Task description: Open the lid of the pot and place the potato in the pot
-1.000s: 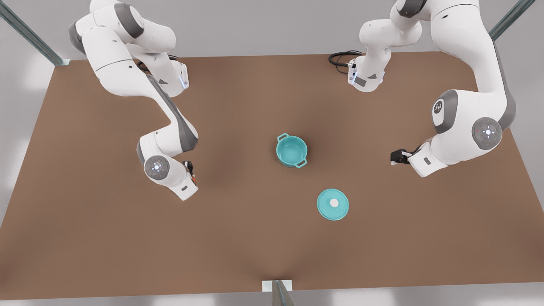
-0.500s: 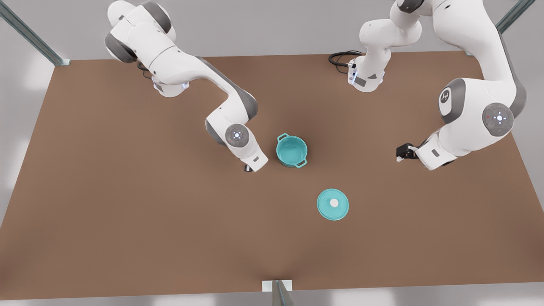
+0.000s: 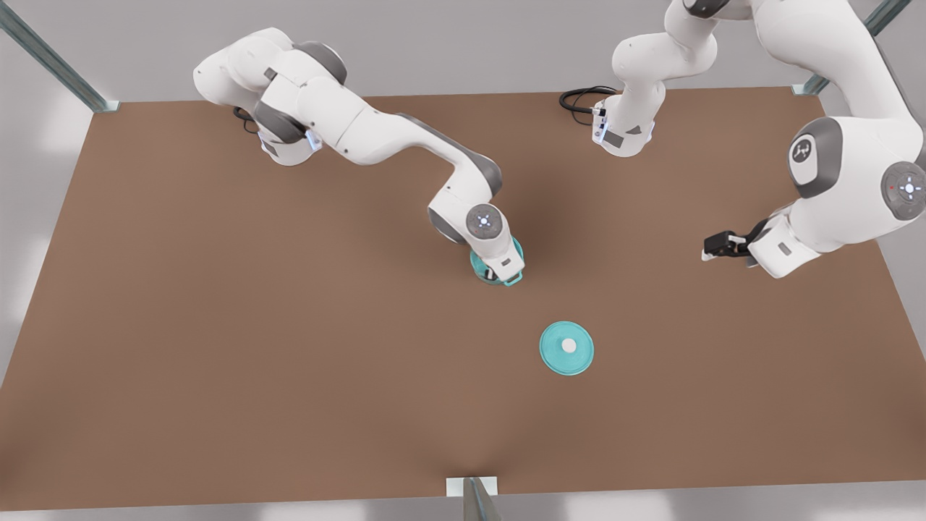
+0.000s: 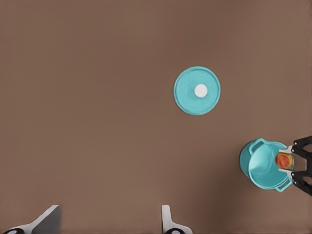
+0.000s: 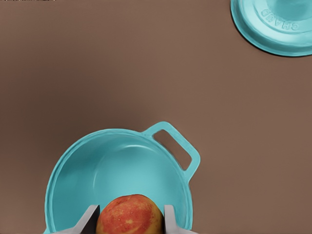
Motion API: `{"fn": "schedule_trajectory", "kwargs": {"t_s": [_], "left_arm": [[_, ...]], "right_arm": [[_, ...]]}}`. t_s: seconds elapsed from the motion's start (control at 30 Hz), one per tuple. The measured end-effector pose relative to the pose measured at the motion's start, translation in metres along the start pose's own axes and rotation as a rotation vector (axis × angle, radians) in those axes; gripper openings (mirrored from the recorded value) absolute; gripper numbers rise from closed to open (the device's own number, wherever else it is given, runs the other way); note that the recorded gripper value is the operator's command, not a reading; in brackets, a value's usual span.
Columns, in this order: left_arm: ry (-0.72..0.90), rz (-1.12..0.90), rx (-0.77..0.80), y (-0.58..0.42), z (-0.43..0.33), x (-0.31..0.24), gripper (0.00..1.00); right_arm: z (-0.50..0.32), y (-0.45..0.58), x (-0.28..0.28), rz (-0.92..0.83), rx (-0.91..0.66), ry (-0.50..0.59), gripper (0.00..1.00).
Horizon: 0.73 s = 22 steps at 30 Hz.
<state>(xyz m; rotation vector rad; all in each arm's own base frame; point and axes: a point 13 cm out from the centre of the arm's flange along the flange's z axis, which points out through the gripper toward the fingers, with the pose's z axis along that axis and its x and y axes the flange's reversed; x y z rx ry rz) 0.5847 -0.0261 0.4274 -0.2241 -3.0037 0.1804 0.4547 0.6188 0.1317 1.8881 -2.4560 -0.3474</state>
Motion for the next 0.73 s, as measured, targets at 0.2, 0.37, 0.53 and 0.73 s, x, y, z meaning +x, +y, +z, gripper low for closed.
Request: {"fn": "schedule_trajectory", "kwargs": {"t_s": [0.2,0.37,0.53,0.73], "left_arm": [[0.007,0.008,0.001,-0.005,-0.001,0.003,1.0],[0.0,0.016,0.0,-0.01,-0.006,0.003,1.0],[-0.015,0.059,-0.004,-0.031,-0.009,-0.007,1.0],[-0.026,0.058,-0.008,-0.029,-0.009,-0.011,1.0]], "right_arm": [[0.009,-0.005,-0.011,0.093,0.02,-0.038,1.0],[-0.066,-0.042,-0.006,0.198,0.067,-0.092,1.0],[-0.302,-0.338,0.352,0.815,0.237,-0.065,1.0],[-0.312,-0.333,0.515,0.982,0.135,0.095,1.0]]}}
